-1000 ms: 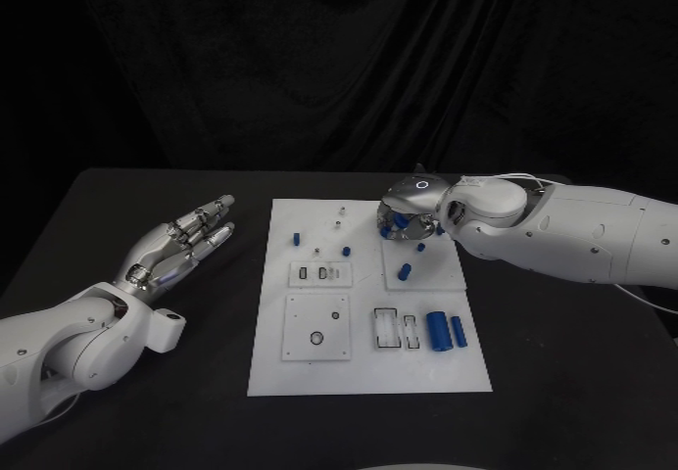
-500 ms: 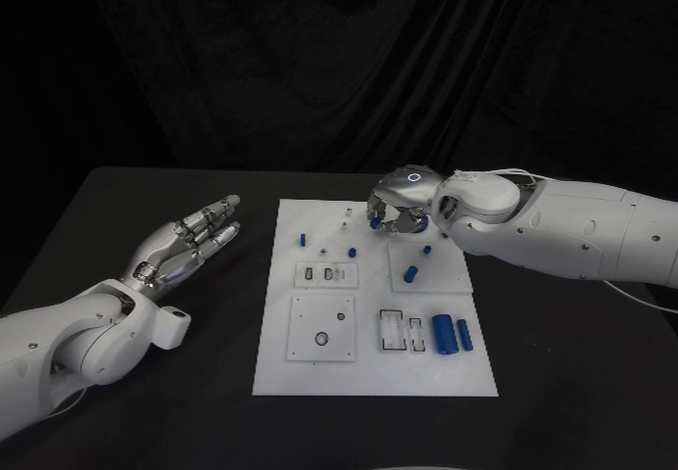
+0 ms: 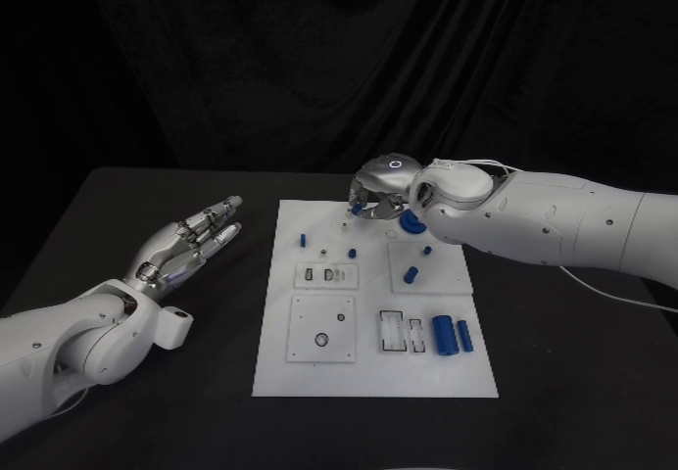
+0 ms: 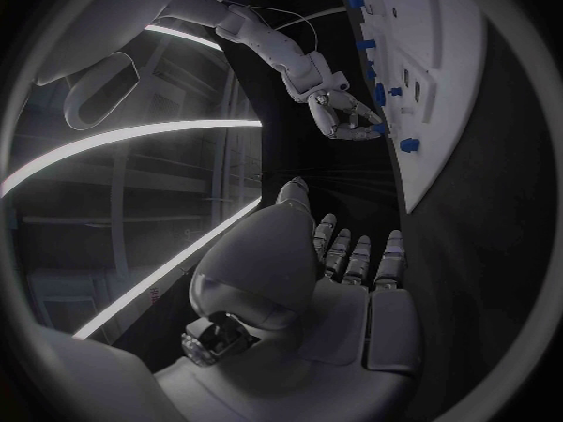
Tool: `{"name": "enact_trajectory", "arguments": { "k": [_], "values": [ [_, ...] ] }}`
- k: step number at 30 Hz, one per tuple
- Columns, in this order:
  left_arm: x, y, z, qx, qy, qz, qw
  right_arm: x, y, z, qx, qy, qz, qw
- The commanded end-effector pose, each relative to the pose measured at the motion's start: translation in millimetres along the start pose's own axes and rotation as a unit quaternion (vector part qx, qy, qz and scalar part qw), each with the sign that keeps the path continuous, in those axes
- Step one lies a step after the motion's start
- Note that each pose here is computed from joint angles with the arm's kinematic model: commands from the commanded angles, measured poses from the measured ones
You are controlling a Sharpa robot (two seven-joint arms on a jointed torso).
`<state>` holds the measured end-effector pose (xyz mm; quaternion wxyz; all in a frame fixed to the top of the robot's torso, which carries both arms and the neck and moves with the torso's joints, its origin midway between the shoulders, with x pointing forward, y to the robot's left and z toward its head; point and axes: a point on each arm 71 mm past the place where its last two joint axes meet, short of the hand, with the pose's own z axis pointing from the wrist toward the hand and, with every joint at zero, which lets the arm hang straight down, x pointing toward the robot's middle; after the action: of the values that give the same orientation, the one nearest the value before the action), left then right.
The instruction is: Assemble the parts on the task board
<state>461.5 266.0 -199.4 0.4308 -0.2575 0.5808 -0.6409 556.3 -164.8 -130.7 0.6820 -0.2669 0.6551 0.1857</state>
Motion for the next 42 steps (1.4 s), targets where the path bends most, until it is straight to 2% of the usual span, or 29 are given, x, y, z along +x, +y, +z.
{"name": "enact_trajectory", "arguments": {
  "k": [1, 10, 31, 42],
  "values": [
    [1.7, -13.8, 0.7, 0.093, 0.007, -0.004, 0.996, -3.6, -6, 2.2, 0.025, -0.015, 0.013, 0.999],
    [2.1, -13.2, 2.1, 0.093, 0.008, -0.004, 0.996, -2.9, -10, 8.0, 0.033, -0.008, 0.009, 0.999],
    [1.1, -12.8, 2.0, 0.093, 0.008, -0.004, 0.996, -1.1, -6, 11.4, 0.023, 0.001, 0.010, 1.000],
    [1.0, -12.4, 2.4, 0.092, 0.008, -0.004, 0.996, 2.1, -2, 14.1, 0.020, 0.017, 0.010, 1.000]
  ]
}}
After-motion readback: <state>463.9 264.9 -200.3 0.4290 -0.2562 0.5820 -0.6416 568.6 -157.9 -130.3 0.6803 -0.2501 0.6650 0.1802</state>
